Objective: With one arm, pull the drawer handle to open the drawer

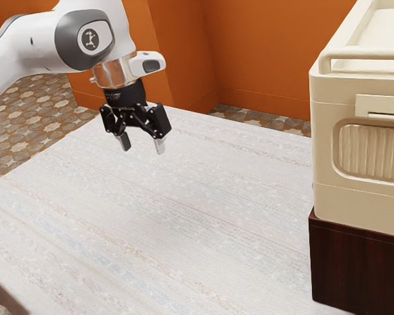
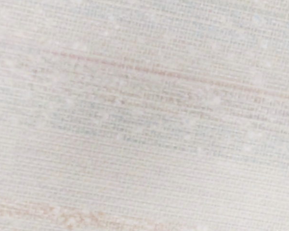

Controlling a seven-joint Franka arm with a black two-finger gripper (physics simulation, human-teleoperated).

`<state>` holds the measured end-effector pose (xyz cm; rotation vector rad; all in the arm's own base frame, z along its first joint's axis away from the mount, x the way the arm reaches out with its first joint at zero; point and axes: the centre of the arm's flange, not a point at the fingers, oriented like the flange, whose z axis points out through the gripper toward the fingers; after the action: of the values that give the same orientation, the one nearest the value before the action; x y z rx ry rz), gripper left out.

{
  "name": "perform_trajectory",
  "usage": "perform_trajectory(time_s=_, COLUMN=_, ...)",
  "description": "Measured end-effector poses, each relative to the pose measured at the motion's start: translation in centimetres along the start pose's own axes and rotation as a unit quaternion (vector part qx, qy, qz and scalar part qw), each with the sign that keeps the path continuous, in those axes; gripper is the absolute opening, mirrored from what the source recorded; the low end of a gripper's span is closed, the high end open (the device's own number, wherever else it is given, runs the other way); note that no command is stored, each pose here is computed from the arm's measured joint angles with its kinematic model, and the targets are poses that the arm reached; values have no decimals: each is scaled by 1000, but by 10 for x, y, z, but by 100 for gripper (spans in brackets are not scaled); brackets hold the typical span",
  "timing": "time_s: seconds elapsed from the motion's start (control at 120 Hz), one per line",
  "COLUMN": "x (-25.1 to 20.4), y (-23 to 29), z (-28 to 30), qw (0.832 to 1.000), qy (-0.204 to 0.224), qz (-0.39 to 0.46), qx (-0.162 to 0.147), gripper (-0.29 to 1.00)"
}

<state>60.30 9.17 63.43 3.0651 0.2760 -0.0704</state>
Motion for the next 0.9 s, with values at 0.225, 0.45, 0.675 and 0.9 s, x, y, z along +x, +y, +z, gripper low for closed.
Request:
perform_trajectory(time_s=0.225, x=0, y=-3, z=-1, qw=1000, qy=2, qz=13, qx=0, gripper=70)
perform_trajectory(time_s=0.45, x=-41, y=35, z=-93, qw=995, qy=84, qz=59, qx=0, gripper=70)
perform_trajectory(time_s=0.675, x=-34, y=69, z=-88, qw=992, qy=103, qz=76, qx=-9, gripper=70)
perform_trajectory(time_s=0.9, x=39, y=101, z=-14, qw=989, qy=128, qz=74, qx=-10, gripper=70)
